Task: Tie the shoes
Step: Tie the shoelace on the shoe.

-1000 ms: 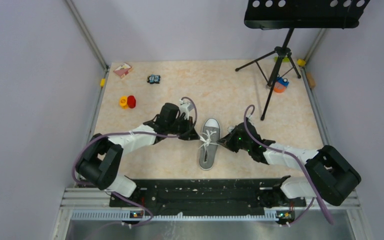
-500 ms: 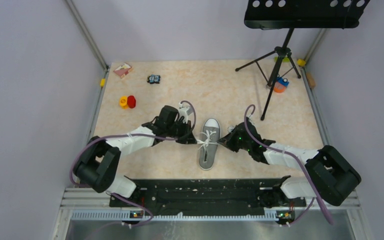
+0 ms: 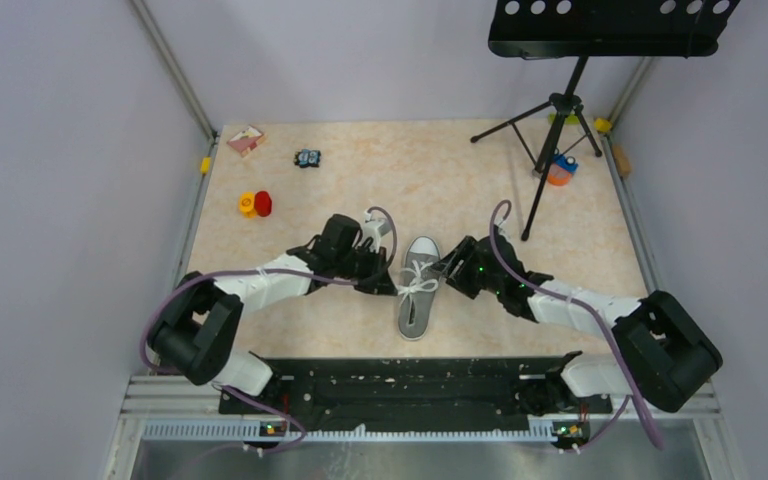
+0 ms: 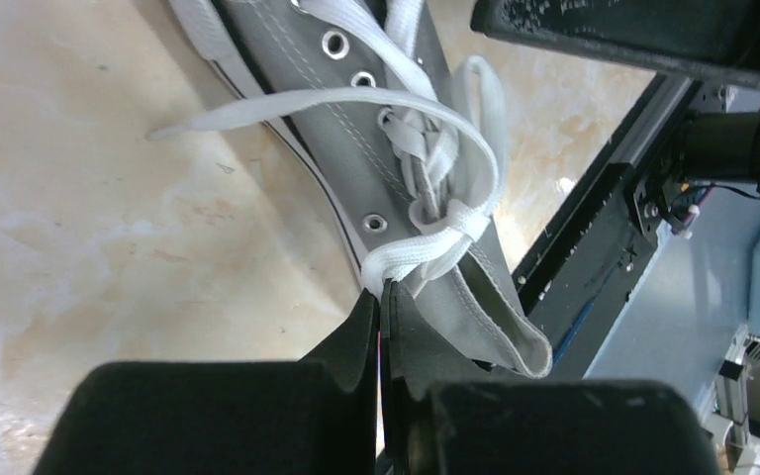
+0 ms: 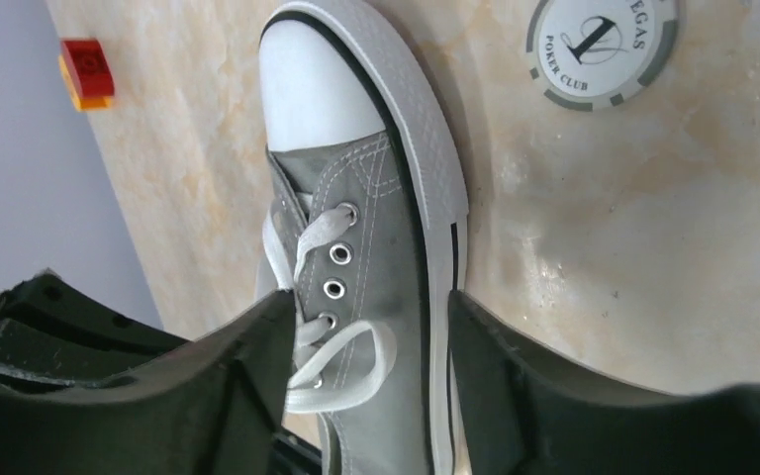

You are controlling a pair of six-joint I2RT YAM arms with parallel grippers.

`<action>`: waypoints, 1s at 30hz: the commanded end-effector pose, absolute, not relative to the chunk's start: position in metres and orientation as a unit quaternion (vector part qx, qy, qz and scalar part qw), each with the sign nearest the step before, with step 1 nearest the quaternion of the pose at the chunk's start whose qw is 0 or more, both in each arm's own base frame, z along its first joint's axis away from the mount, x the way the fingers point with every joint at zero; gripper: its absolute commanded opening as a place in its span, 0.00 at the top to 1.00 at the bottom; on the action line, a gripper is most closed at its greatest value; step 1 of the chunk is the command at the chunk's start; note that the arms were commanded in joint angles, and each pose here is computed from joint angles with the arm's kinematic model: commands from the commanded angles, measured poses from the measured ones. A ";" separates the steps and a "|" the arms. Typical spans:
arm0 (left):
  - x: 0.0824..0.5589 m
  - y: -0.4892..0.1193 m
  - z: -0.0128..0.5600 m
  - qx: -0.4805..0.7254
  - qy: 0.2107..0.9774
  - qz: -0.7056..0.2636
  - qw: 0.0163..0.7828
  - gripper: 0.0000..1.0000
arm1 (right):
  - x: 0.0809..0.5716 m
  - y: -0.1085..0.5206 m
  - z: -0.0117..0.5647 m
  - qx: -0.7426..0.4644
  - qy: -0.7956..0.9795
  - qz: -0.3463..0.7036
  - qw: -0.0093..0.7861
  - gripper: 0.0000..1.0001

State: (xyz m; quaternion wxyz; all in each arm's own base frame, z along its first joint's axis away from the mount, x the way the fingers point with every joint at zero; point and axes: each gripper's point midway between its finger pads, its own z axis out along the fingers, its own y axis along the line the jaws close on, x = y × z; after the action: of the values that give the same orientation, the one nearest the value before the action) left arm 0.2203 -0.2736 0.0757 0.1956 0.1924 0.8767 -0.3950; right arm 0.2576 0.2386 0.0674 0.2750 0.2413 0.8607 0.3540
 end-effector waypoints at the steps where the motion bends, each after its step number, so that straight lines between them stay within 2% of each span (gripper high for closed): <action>1: 0.211 -0.290 0.087 0.224 0.861 -0.414 0.191 1.00 | 0.271 0.241 0.101 0.222 0.852 0.364 0.304 0.35; 7: 0.206 -0.303 0.087 0.225 0.855 -0.430 0.181 1.00 | 0.253 0.238 0.135 0.261 0.822 0.407 0.300 0.37; 11: 0.207 -0.305 0.096 0.222 0.848 -0.441 0.191 1.00 | 0.227 0.250 0.135 0.291 0.818 0.420 0.265 0.39; 13: 0.212 -0.307 0.097 0.228 0.840 -0.449 0.200 1.00 | 0.216 0.258 0.133 0.296 0.816 0.423 0.260 0.47; 15: 0.216 -0.305 0.096 0.221 0.839 -0.459 0.191 1.00 | 0.211 0.268 0.137 0.286 0.809 0.438 0.268 0.53; 20: 0.222 -0.307 0.104 0.210 0.828 -0.489 0.178 1.00 | 0.205 0.283 0.132 0.252 0.821 0.443 0.256 0.53; 30: 0.233 -0.311 0.114 0.204 0.826 -0.501 0.161 1.00 | 0.197 0.296 0.117 0.214 0.836 0.437 0.253 0.63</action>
State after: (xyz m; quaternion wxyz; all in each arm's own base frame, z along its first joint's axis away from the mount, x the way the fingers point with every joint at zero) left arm 0.2187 -0.3008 0.0885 0.1422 0.1918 0.8465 -0.4758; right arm 0.1991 0.2857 0.1164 0.2489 0.2325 0.8377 0.4269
